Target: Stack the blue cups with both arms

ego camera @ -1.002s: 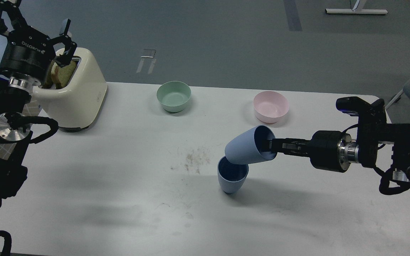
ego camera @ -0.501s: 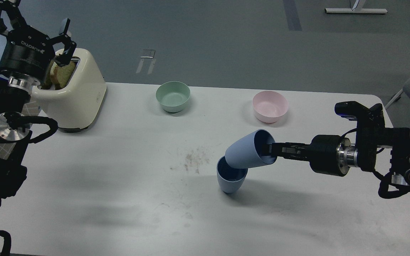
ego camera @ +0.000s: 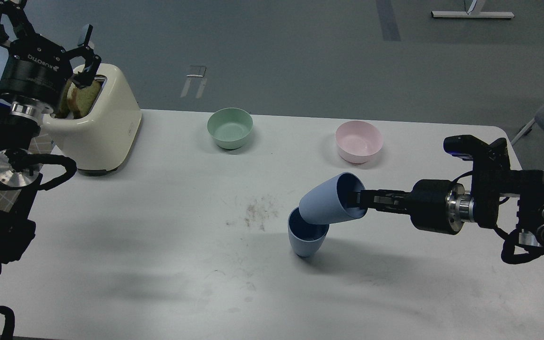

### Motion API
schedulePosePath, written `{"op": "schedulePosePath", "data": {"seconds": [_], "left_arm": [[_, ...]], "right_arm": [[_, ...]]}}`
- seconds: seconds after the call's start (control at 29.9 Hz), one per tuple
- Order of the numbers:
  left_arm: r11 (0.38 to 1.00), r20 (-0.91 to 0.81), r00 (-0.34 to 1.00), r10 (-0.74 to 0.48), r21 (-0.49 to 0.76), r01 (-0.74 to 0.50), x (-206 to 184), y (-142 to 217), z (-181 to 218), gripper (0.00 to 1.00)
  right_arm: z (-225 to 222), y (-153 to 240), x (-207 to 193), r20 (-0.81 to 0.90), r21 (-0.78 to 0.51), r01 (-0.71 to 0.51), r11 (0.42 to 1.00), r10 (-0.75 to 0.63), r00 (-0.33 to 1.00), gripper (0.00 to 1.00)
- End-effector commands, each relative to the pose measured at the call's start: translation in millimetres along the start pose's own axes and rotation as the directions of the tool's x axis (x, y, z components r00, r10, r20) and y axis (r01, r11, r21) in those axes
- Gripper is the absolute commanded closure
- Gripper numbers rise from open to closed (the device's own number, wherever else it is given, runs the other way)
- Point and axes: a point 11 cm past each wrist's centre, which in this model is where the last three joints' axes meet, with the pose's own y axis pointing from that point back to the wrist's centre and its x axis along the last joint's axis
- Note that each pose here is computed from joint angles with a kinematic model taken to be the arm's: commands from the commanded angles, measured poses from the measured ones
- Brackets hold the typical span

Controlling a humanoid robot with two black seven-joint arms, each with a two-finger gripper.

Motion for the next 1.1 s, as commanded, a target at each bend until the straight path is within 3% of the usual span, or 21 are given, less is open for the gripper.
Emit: {"op": "schedulePosePath", "data": {"seconds": [0.0,0.2,1.07], "left_arm": [[1.0,0.002,1.0,0.001,-0.001,-0.001,0.6,0.1,0.8,0.02],[1.0,0.001,1.0,0.002,-0.003,-0.002,0.7,0.0,1.3,0.02],[1.0,-0.003,1.0,-0.004,-0.008,0.004,-0.8,-1.5,2.3,0.02]], "right_arm": [[0.2,0.1,0.7,0.0,-0.001,-0.001,1.0,0.001,1.0,0.87],[-1.2,0.1,1.3,-0.003,0.003,-0.003,1.0,0.003,1.0,0.82],[-5.0,-1.2,3.5,-0.003,0.016,-0.01,1.0,0.01,1.0,0.78]]}}
